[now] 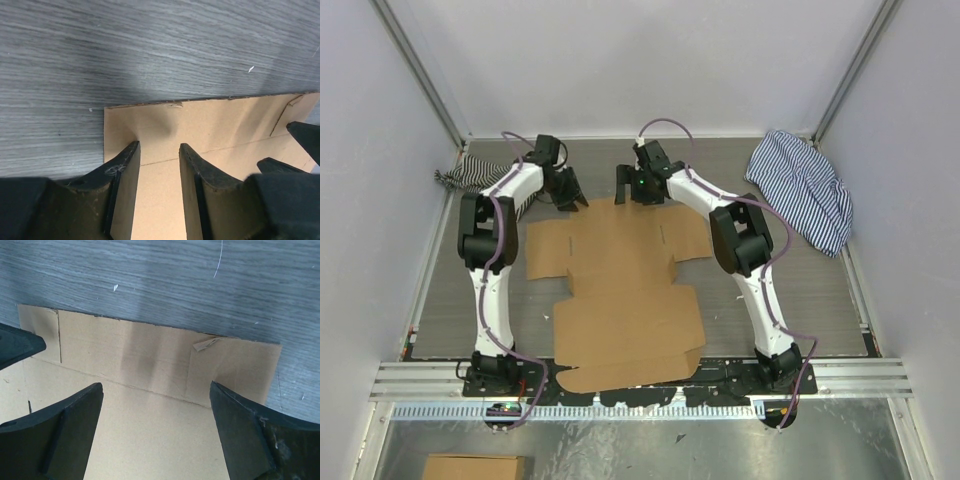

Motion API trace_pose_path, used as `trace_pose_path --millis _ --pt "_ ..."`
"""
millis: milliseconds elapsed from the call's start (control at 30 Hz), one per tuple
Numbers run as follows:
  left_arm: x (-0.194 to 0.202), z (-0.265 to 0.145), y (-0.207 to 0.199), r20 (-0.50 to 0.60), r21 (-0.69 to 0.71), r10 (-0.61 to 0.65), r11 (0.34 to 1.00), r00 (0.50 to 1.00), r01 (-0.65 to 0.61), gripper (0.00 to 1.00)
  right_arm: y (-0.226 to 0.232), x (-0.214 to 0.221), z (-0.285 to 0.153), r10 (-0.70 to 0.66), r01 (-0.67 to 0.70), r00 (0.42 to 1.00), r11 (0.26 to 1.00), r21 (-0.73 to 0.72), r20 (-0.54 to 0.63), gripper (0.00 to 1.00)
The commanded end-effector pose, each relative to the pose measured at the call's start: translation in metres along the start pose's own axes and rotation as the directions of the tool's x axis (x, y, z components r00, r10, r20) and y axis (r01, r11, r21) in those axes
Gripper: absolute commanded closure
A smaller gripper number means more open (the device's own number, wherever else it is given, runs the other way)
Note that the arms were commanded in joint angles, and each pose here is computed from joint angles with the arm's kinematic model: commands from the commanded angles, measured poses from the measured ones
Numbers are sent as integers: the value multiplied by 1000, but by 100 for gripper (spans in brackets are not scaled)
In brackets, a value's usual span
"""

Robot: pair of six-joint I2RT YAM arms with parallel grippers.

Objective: Fold the paper box

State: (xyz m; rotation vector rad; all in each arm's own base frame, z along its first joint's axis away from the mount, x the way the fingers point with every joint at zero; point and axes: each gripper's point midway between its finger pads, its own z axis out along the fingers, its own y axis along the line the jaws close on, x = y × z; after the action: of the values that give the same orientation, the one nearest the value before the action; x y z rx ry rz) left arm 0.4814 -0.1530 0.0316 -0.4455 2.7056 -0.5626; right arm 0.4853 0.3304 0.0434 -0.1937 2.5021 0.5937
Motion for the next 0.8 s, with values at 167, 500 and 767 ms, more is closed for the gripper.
trace_pose_path --millis 167,500,767 --pt "32 30 33 -108 -148 -31 989 994 15 56 -21 27 14 21 -13 996 995 97 -82 7" --pt "37 -9 -2 -99 -8 -53 999 994 52 54 -20 -57 -44 48 -53 997 997 62 68 6" --pt "-2 -131 -33 134 62 42 997 990 -50 39 -11 -97 -151 15 -30 973 998 60 230 5"
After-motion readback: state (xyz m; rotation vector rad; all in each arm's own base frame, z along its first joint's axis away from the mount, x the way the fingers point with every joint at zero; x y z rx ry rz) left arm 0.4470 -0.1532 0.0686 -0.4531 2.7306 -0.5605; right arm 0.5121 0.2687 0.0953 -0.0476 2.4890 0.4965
